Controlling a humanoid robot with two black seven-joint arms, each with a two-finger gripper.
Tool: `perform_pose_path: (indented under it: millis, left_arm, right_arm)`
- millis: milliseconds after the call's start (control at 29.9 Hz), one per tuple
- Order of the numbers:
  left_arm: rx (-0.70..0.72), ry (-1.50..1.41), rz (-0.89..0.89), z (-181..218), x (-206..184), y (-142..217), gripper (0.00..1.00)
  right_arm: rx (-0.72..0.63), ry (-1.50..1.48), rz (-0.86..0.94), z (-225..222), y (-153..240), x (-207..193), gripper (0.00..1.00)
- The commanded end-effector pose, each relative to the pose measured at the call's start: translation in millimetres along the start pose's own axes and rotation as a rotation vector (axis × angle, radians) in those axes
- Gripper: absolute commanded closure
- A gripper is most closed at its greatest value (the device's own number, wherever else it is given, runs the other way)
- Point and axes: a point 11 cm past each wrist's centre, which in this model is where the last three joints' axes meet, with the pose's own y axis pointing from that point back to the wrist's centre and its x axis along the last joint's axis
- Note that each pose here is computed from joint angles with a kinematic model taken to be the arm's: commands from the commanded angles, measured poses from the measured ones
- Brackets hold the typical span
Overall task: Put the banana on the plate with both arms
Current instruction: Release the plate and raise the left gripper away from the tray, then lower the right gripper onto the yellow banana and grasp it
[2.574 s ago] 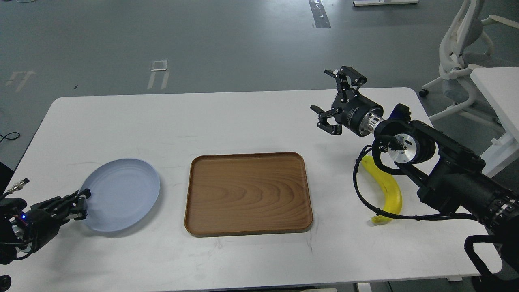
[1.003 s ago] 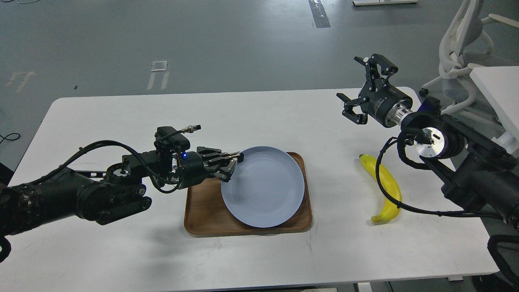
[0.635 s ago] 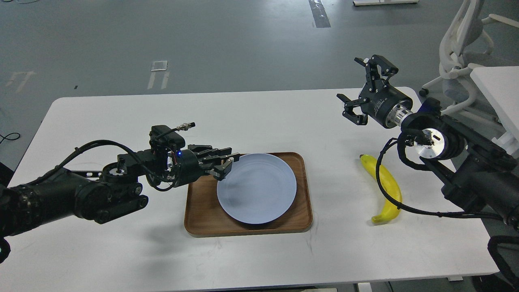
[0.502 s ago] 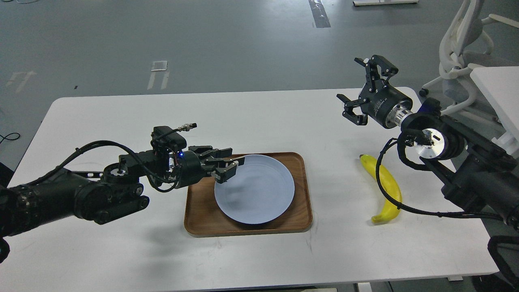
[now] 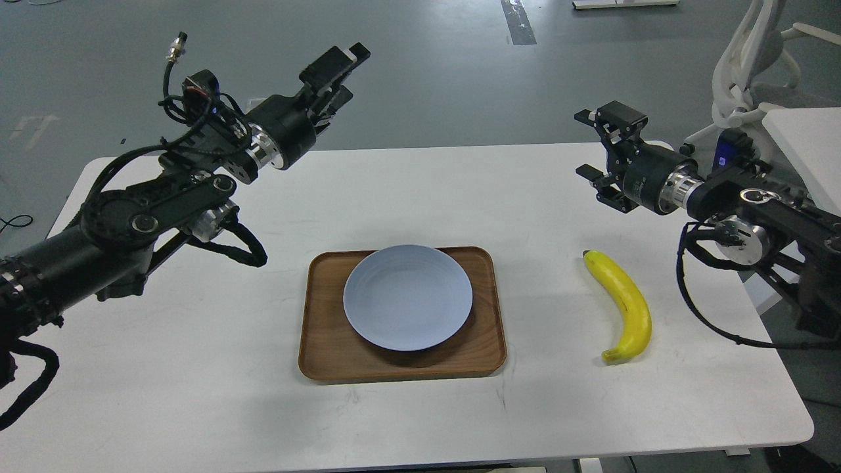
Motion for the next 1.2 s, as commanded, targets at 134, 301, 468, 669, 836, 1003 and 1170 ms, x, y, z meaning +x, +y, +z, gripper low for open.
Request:
perform_pose_path:
  millis: [134,301,468,669,836,1003,1170]
  left_arm:
    - [0.188,0.476,0.096,-9,27,6,0.02]
    - [0.181,0.496,0.141,-23,37,18,0.02]
    - [0.136,0.493,0.167,-26,44,25,0.02]
    - [0.124,0.488,0.174,-22,49,27,0.02]
    - [0.119,0.484,0.18,-21,51,28,0.02]
    - [0.094,0.468,0.203,-19,63,34,0.02]
    - [0.093,0.455,0.216,-17,71,39,0.02]
  right_arm:
    - [-0.147,0.859,-0.184,18,69,13,0.02]
    - [-0.3,1.033,-0.344,69,96,0,0.02]
    - [-0.367,1.021,-0.406,97,103,-13,0.03]
    - [-0.439,0.98,-0.434,136,99,-28,0.08]
    - [-0.44,0.978,-0.441,139,96,-32,0.17]
    - [-0.417,0.977,-0.446,135,89,-37,0.26]
    - [-0.394,0.973,-0.439,128,83,-38,0.26]
